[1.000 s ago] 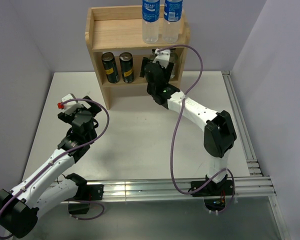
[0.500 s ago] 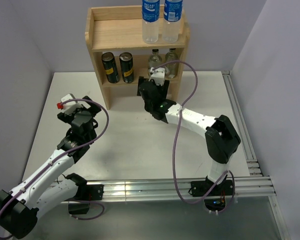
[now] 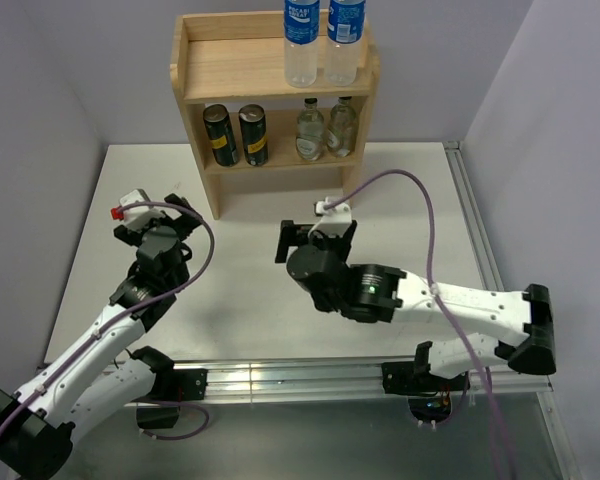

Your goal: Place and organize the beverage onto the shelf

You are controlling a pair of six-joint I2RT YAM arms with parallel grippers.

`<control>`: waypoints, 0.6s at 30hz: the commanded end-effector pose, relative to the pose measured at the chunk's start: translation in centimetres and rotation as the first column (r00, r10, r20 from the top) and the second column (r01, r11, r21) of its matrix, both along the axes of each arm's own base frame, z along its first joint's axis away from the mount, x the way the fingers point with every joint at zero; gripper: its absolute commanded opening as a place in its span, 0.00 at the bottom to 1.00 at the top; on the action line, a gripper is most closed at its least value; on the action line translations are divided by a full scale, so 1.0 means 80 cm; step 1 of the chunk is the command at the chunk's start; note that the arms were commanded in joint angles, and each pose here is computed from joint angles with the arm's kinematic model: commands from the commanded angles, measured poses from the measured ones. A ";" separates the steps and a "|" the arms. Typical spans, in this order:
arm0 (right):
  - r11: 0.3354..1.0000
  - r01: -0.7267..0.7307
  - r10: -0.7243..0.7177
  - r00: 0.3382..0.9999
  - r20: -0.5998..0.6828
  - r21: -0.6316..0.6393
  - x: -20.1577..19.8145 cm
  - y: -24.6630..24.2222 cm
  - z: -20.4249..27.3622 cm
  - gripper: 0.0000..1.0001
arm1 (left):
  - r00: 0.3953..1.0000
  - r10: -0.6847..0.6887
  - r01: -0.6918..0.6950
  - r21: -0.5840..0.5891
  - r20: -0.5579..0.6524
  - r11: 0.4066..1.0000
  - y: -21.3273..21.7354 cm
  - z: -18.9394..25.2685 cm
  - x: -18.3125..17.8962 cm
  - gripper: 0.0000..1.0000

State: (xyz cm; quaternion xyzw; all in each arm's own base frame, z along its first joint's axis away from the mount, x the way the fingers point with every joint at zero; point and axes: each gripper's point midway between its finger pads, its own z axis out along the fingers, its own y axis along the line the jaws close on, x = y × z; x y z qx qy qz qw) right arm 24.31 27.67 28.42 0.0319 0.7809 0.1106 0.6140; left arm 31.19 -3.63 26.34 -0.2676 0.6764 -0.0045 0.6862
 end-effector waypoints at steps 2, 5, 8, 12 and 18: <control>0.992 0.125 -0.123 0.988 0.094 -0.019 -0.033 -0.072 0.046 0.97 | 0.981 -0.127 0.134 -0.036 0.146 0.990 -0.021 0.046 -0.023 0.99; 0.995 0.097 -0.096 0.985 0.142 -0.001 -0.051 -0.080 0.074 0.97 | 0.960 -0.187 0.201 -0.048 0.206 0.978 -0.033 0.067 -0.037 0.99; 0.995 0.097 -0.101 0.977 0.187 0.030 -0.061 -0.092 0.107 0.98 | 0.957 -0.200 0.216 -0.060 0.210 0.974 -0.037 0.073 -0.041 0.99; 0.988 0.154 -0.150 0.965 0.215 0.000 -0.063 -0.107 0.131 0.99 | 0.958 -0.198 0.215 -0.064 0.208 0.974 -0.037 0.079 -0.042 0.99; 0.988 0.151 -0.151 0.965 0.215 0.020 -0.063 -0.105 0.139 0.99 | 0.958 -0.196 0.214 -0.067 0.212 0.974 -0.036 0.083 -0.044 0.99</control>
